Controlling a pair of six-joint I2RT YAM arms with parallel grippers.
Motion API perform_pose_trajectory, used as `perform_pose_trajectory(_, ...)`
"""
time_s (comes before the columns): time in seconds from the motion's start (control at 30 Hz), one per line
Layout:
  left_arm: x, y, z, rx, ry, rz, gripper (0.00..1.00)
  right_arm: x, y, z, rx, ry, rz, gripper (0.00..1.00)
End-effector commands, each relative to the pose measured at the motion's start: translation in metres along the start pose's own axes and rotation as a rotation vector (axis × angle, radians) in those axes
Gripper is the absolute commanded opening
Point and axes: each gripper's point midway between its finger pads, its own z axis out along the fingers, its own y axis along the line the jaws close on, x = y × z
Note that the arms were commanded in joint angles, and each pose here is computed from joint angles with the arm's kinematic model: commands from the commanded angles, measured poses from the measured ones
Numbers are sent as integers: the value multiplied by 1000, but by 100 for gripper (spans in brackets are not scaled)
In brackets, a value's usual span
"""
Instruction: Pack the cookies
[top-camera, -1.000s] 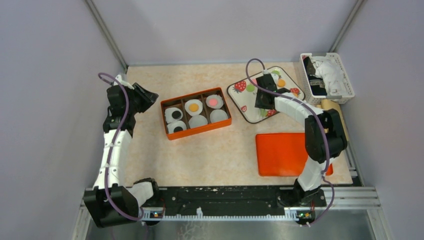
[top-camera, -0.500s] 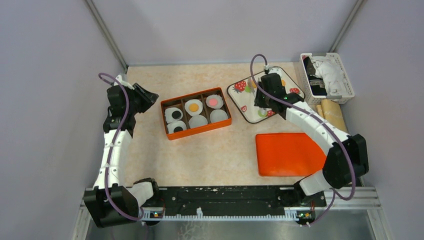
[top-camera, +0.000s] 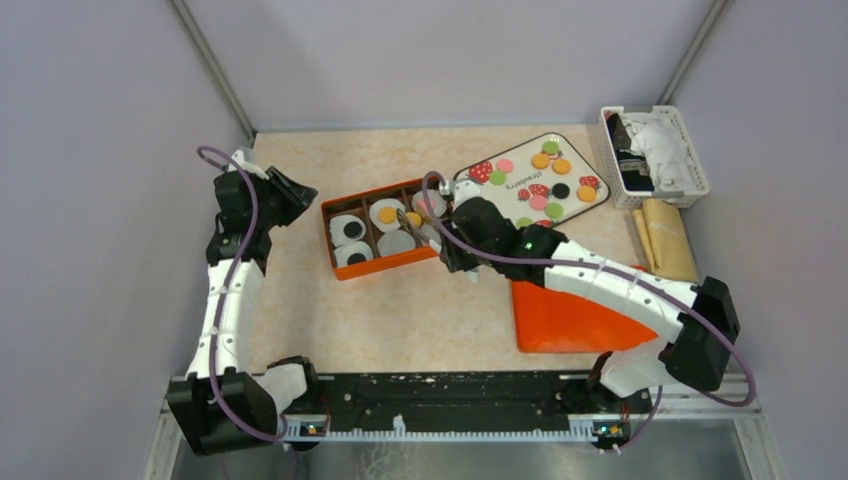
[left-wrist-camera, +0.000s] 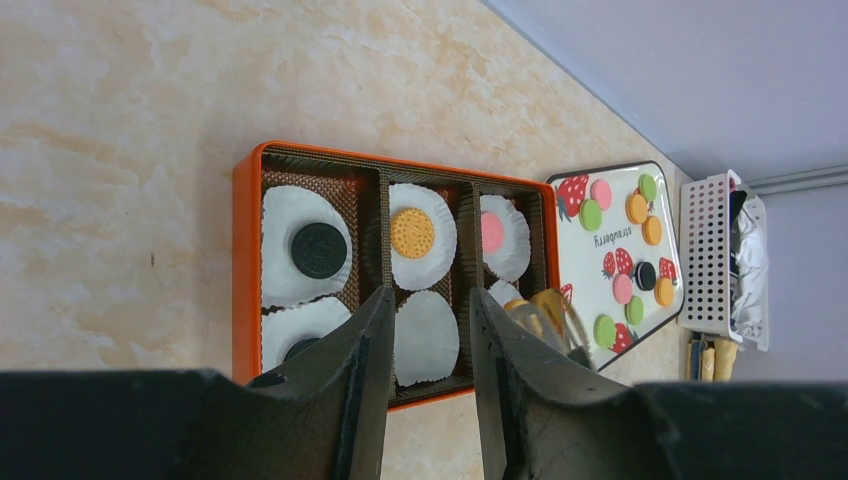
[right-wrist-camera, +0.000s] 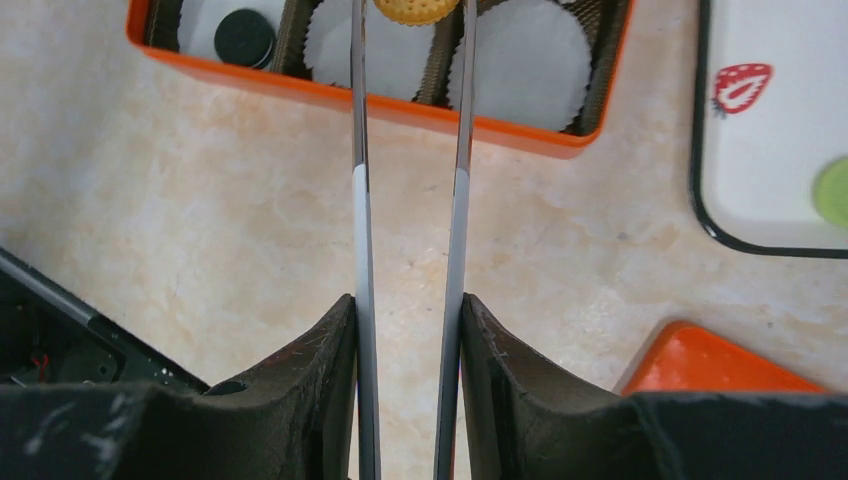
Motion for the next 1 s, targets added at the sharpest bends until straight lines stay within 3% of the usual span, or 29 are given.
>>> perform_pose_trajectory(0.0,-13,-12,-9,40,-42,20,40,-16,38,9,-82,-49,-9,0)
perform_pose_trajectory(0.43,-13,-9,-10,22,-47,33,41,10,68,43,-110,2,-45,1)
perform_pose_trajectory(0.6,-13,-11,-11,31,-50,37,41,22,67,38,-87,19,-50,24)
perform_pose_trajectory(0.7,-14,-13,-13,41,-56,42,42,26,67,33,-93,15,-35,25)
perform_pose_trajectory(0.8,-16,-15,-14,48,-64,45,42,29,64,29,-93,6,-17,33)
perform_pose_trajectory(0.97,-16,-17,-15,58,-65,46,43,28,61,26,-82,2,-14,34)
